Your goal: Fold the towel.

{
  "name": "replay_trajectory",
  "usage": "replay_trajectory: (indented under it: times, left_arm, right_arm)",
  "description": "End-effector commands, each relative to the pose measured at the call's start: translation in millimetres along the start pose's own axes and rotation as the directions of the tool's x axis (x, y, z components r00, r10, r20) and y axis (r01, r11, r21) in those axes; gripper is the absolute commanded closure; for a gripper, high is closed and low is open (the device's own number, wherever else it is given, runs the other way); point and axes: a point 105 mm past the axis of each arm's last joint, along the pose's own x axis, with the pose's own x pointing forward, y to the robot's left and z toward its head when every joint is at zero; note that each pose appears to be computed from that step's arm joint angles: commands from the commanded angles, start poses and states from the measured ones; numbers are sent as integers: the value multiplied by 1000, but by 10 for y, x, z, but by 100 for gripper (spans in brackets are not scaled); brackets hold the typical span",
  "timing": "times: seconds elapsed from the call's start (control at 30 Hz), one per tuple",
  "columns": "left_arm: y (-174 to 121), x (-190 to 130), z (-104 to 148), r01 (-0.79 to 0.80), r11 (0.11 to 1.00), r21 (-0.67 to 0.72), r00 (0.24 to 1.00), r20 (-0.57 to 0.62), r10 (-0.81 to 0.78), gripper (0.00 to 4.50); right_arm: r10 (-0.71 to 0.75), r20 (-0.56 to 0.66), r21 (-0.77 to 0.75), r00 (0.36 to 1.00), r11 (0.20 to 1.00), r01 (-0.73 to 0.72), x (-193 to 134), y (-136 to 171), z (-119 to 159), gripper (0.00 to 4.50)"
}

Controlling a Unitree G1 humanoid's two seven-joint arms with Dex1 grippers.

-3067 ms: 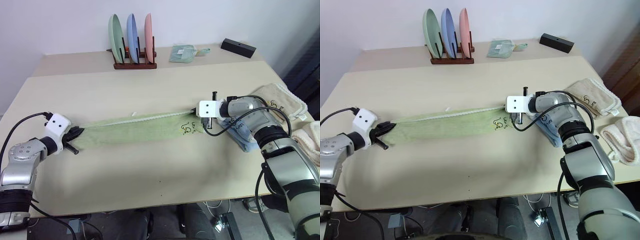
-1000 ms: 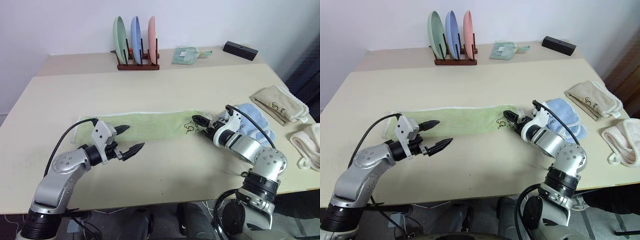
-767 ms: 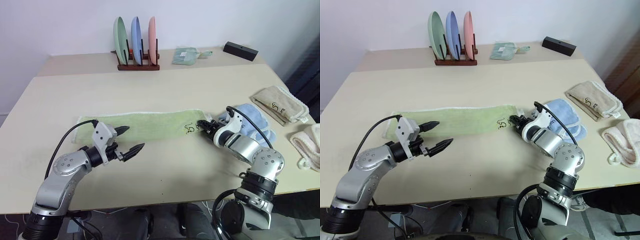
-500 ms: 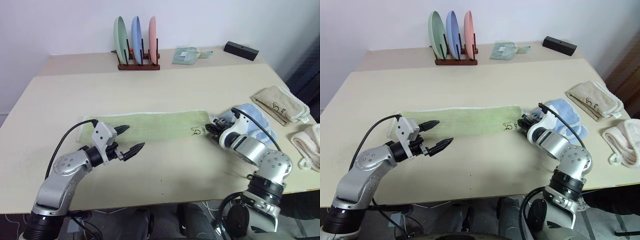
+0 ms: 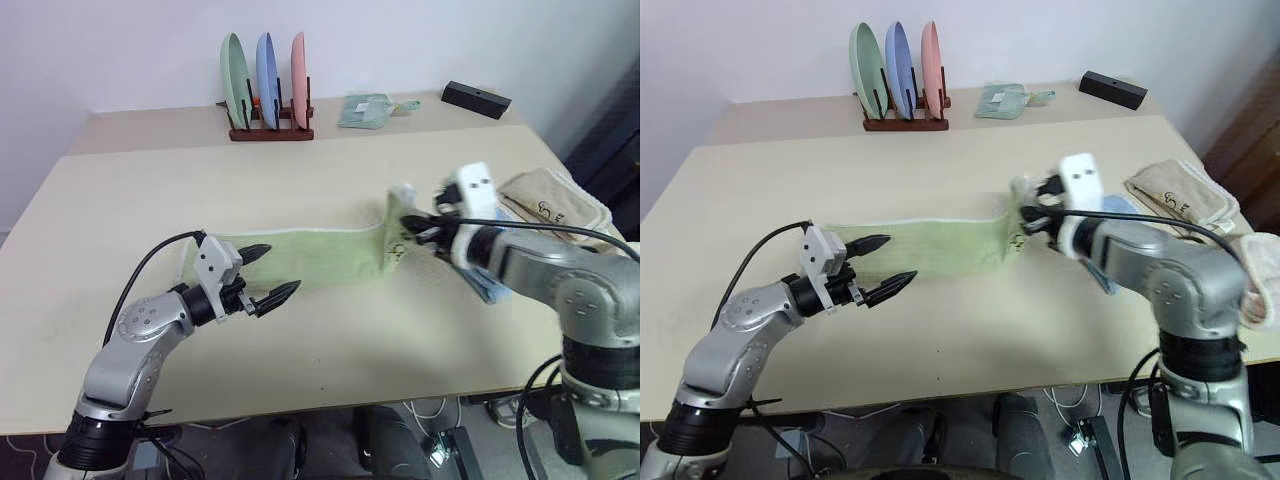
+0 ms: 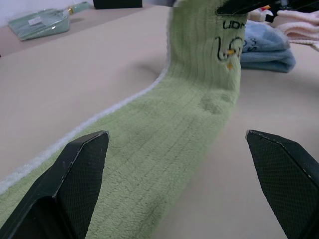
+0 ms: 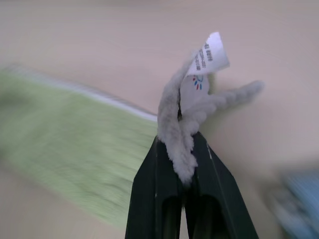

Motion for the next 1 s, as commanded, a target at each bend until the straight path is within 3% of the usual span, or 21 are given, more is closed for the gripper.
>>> replay_trajectory:
  times: [0.03,0.2,0.5,0.6,0.8,0.93,1.0]
  left_arm:
    - [1,31,96,-1,1000,19,999,33,0,0]
    - [-48,26,96,-14,1000,14,999,42,14,0]
    - [-35,-61,59,-62,998,2,998,27,62,0]
    - [1,-85,53,-82,997,2,996,23,82,0]
    - [98,-188,48,-136,991,11,991,9,136,0]
    - [229,-336,42,-211,977,11,978,-1,211,0]
    - [281,-403,24,-242,970,10,970,-8,242,0]
  right_arm:
    - [118,-1,-87,993,989,-117,271,281,10,443]
    - [231,-72,-171,970,956,-240,728,636,-220,443]
    - [284,-72,-152,956,944,-292,853,817,-302,443]
    - [342,-31,-154,939,927,-343,786,881,-213,360]
    - [457,27,-259,889,862,-436,486,901,-54,71]
    - [486,110,-259,867,856,-447,300,768,152,71]
    - [405,158,-212,900,905,-369,363,567,231,134]
